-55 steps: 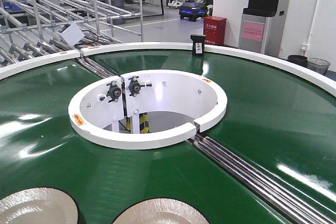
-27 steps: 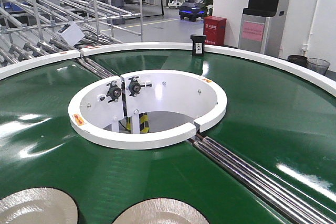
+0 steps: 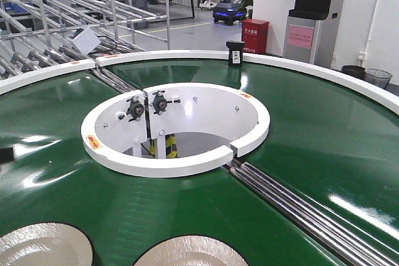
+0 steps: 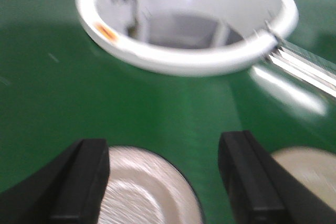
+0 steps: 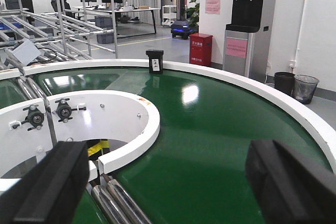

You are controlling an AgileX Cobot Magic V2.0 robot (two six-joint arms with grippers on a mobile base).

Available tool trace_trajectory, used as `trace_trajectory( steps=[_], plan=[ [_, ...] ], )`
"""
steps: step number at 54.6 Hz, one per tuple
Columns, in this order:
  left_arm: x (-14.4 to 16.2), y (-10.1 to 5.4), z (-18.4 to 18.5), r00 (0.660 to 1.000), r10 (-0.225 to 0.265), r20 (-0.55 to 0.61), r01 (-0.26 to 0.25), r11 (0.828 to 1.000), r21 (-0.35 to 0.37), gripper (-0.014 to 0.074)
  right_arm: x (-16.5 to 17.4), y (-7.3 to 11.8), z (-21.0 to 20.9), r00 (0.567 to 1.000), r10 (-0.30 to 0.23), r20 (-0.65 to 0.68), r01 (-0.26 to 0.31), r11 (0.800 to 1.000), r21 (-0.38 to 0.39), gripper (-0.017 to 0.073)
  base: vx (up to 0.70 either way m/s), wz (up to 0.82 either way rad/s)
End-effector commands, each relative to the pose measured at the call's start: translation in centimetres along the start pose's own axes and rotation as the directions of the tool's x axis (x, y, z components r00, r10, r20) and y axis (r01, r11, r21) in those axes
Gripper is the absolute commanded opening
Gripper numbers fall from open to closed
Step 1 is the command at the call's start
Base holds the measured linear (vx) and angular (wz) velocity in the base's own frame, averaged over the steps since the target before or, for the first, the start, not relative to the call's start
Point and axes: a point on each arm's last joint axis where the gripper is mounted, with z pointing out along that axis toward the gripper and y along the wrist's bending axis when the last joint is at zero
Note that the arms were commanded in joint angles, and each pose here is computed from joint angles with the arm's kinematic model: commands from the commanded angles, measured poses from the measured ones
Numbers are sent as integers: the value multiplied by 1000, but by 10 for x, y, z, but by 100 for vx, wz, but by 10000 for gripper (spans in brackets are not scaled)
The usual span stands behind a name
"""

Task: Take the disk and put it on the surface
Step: 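Lower both grippers onto the rims of the two cream plates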

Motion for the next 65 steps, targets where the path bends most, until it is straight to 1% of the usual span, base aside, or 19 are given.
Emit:
trace_trajectory(
  steps=[1, 4, 7, 8, 12, 17, 21, 23, 27, 29, 34, 41, 43, 47, 50, 55, 59, 62, 65],
  plan=[
    [-14, -10, 26, 998, -36, -44, 43, 986, 163, 515, -20, 0, -4, 992, -4, 126, 3, 1000, 2, 609, 0, 0],
    [-16, -15, 45, 993, -66, -94, 89, 960, 267, 514, -20, 0, -4, 992, -4, 126, 3, 1000, 2, 596, 0, 0],
    [-18, -12, 66, 985, -100, -144, 142, 935, 324, 514, -20, 0, -4, 992, -4, 126, 3, 1000, 2, 583, 0, 0],
    [-18, -10, 73, 981, -111, -161, 160, 930, 332, 514, -20, 0, -4, 992, -4, 126, 3, 1000, 2, 579, 0, 0],
    [-18, 9, 93, 964, -165, -210, 225, 925, 306, 514, -20, 0, -4, 992, -4, 124, 3, 1000, 2, 573, 0, 0],
    [-11, 58, 107, 935, -269, -231, 316, 928, 196, 514, -20, 0, -4, 993, -4, 119, 3, 1000, 2, 573, 0, 0],
    [-1, 98, 110, 910, -335, -244, 370, 922, 112, 514, -20, 0, -4, 993, -4, 118, 3, 1000, 2, 573, 0, 0],
    [4, 120, 107, 894, -379, -238, 404, 912, 66, 514, -20, 0, -4, 993, -4, 117, 3, 1000, 2, 573, 0, 0],
    [14, 155, 103, 869, -439, -230, 452, 892, 5, 514, -19, 0, -4, 994, -4, 112, 3, 1000, 2, 573, 0, 0],
    [19, 166, 101, 868, -440, -231, 450, 893, -6, 514, -19, 0, -4, 994, -3, 108, 3, 1000, 1, 573, 0, 0],
    [28, 187, 98, 884, -405, -234, 413, 911, -17, 512, -18, 2, -3, 995, -5, 104, 6, 1000, -8, 573, 0, 0],
    [43, 204, 108, 892, -365, -266, 374, 927, -16, 511, -16, 9, 0, 996, -19, 87, 23, 999, -49, 573, 0, 0],
    [49, 207, 113, 893, -349, -284, 363, 932, -4, 511, -14, 11, 2, 997, -18, 80, 23, 998, -61, 573, 0, 0],
    [60, 210, 123, 898, -288, -334, 324, 945, 56, 511, -12, 13, 5, 998, -19, 66, 23, 997, -69, 573, 0, 0],
    [68, 211, 129, 899, -249, -360, 302, 948, 97, 511, -11, 13, 7, 998, -20, 53, 24, 997, -72, 573, 0, 0],
    [78, 213, 138, 899, -210, -384, 287, 945, 155, 511, -10, 14, 7, 999, -20, 50, 24, 997, -77, 573, 0, 0],
    [86, 213, 143, 889, -198, -412, 299, 934, 197, 510, -10, 14, 7, 999, -20, 51, 24, 997, -77, 573, 0, 0],
    [92, 211, 147, 881, -193, -432, 320, 916, 242, 496, -10, 14, 7, 998, -25, 51, 29, 997, -77, 573, 0, 0],
    [97, 209, 151, 872, -190, -451, 349, 888, 301, 464, -10, 14, 7, 998, -25, 51, 29, 997, -77, 573, 0, 0]
  ],
)
